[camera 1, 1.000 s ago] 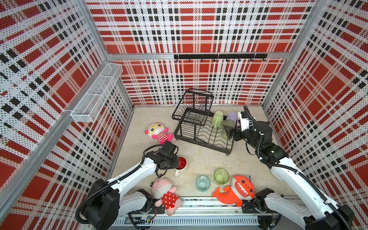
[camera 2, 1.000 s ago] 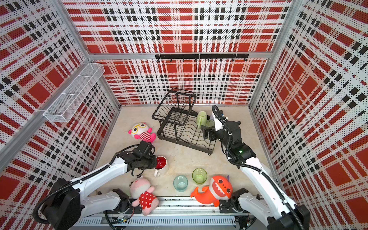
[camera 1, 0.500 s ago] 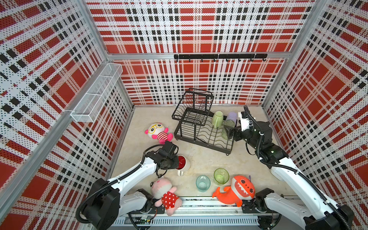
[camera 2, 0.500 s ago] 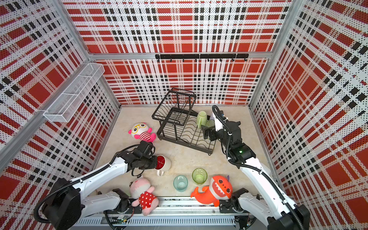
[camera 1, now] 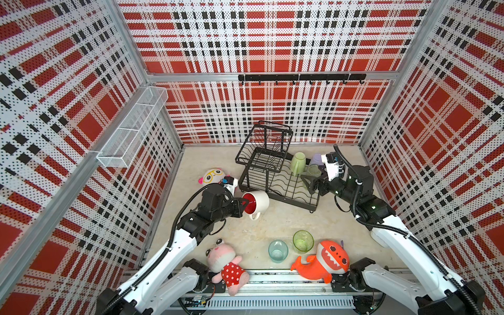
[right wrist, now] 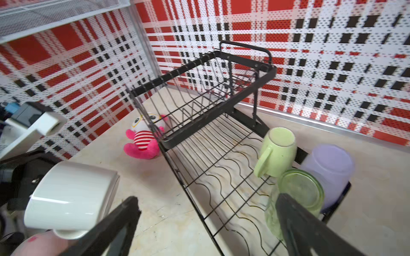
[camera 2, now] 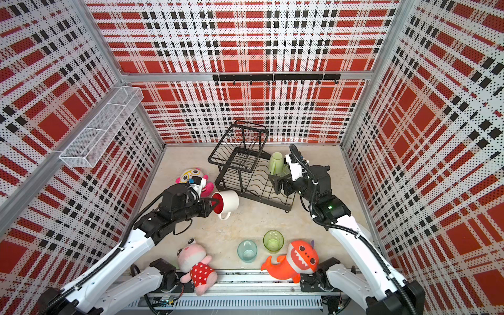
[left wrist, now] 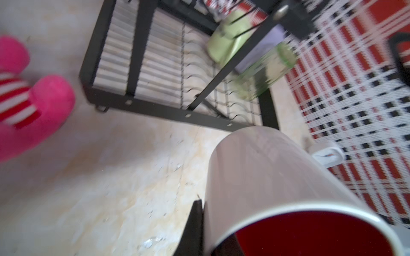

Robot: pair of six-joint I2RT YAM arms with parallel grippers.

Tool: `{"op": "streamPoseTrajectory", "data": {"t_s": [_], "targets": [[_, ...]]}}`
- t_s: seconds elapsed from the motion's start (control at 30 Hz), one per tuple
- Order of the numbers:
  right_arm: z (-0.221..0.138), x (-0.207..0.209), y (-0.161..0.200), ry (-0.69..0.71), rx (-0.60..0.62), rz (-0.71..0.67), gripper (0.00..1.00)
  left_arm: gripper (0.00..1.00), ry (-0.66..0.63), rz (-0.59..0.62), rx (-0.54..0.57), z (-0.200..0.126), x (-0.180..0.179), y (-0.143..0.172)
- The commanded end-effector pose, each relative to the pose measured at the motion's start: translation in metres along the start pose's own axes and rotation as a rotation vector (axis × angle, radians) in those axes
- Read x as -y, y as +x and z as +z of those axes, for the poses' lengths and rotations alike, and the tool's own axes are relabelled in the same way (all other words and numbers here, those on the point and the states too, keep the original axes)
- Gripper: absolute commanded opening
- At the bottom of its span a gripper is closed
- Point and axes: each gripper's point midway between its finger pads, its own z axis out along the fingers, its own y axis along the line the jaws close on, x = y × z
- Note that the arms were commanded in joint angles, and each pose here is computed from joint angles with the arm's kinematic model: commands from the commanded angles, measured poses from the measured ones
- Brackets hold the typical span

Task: Load cups into a dish rack
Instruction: Pick up the cup from the center of the table.

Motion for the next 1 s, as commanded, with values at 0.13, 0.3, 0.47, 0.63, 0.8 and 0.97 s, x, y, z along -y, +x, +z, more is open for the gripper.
{"op": "streamPoseTrajectory", "data": {"t_s": [0.13, 0.3, 0.47, 0.63, 0.8, 0.97], "targets": [[-0.024, -0.081, -0.004, -0.472, 0.114, -0.119, 1.00, 0.00, 0.383, 0.221, 0.194, -0.027, 0.079, -0.039], [-0.038, -0.104, -0.001, -0.612, 0.198, -0.165, 1.00, 0.00, 0.514, 0.279, 0.188, -0.030, 0.104, -0.035], [-0.045, -0.133, 0.013, -0.785, 0.196, -0.195, 1.00, 0.00, 0.599, 0.350, 0.185, -0.031, 0.127, -0.025], [-0.059, -0.161, 0.019, -0.925, 0.245, -0.213, 1.00, 0.00, 0.635, 0.379, 0.187, -0.028, 0.139, -0.020], [-0.053, -0.178, 0.031, -0.941, 0.180, -0.268, 1.00, 0.00, 0.647, 0.384, 0.196, -0.028, 0.143, -0.021], [-0.047, -0.181, 0.037, -0.949, 0.149, -0.253, 1.00, 0.00, 0.693, 0.406, 0.223, -0.036, 0.155, -0.026]]}}
